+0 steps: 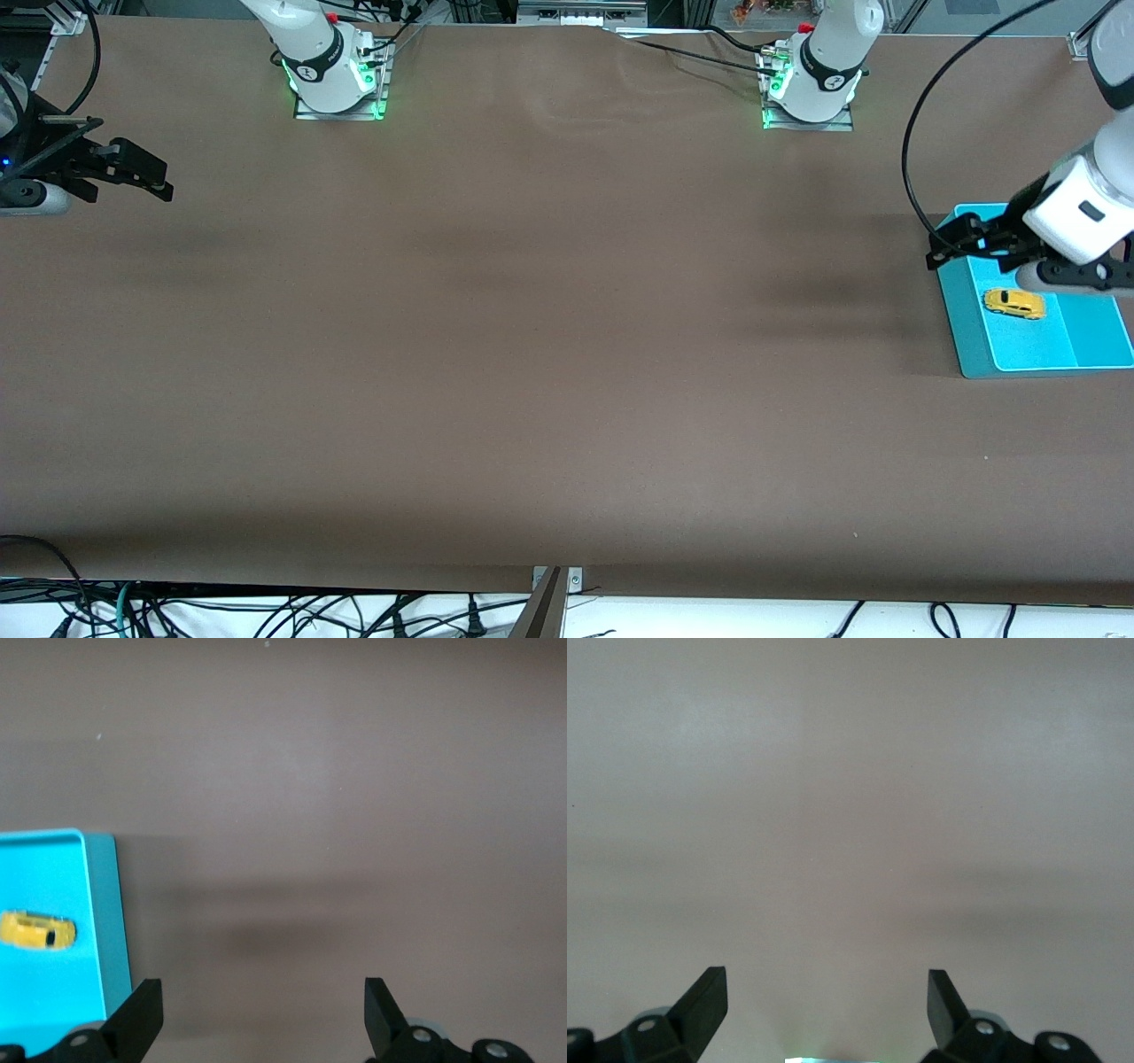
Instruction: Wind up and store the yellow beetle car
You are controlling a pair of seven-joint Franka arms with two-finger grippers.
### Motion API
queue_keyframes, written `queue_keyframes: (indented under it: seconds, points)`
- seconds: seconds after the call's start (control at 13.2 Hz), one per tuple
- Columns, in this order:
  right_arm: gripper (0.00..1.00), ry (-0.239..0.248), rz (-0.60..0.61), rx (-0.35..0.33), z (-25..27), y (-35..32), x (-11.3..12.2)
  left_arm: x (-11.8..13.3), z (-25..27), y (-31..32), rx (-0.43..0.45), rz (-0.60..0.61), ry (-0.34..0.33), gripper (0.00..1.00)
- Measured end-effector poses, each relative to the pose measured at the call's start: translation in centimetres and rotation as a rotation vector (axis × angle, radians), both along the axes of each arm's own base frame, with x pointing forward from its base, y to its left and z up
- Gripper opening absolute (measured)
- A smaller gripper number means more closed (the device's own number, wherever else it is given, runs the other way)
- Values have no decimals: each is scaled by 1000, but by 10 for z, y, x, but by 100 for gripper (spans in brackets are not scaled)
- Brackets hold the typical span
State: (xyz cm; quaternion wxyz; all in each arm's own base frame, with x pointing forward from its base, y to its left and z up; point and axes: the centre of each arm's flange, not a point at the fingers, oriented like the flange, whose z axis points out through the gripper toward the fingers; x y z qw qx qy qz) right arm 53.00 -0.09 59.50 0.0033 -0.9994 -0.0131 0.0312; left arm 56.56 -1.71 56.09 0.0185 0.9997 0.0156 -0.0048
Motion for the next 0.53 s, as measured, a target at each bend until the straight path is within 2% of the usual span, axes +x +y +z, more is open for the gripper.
queue_keyframes:
  seconds: [0.23,0.53]
  points:
    - [100,0,-1,0,0,0,0,-17,6,-8,3,14,-8,100]
    - [100,0,-2,0,0,-1,0,-18,5,-5,3,20,-6,100]
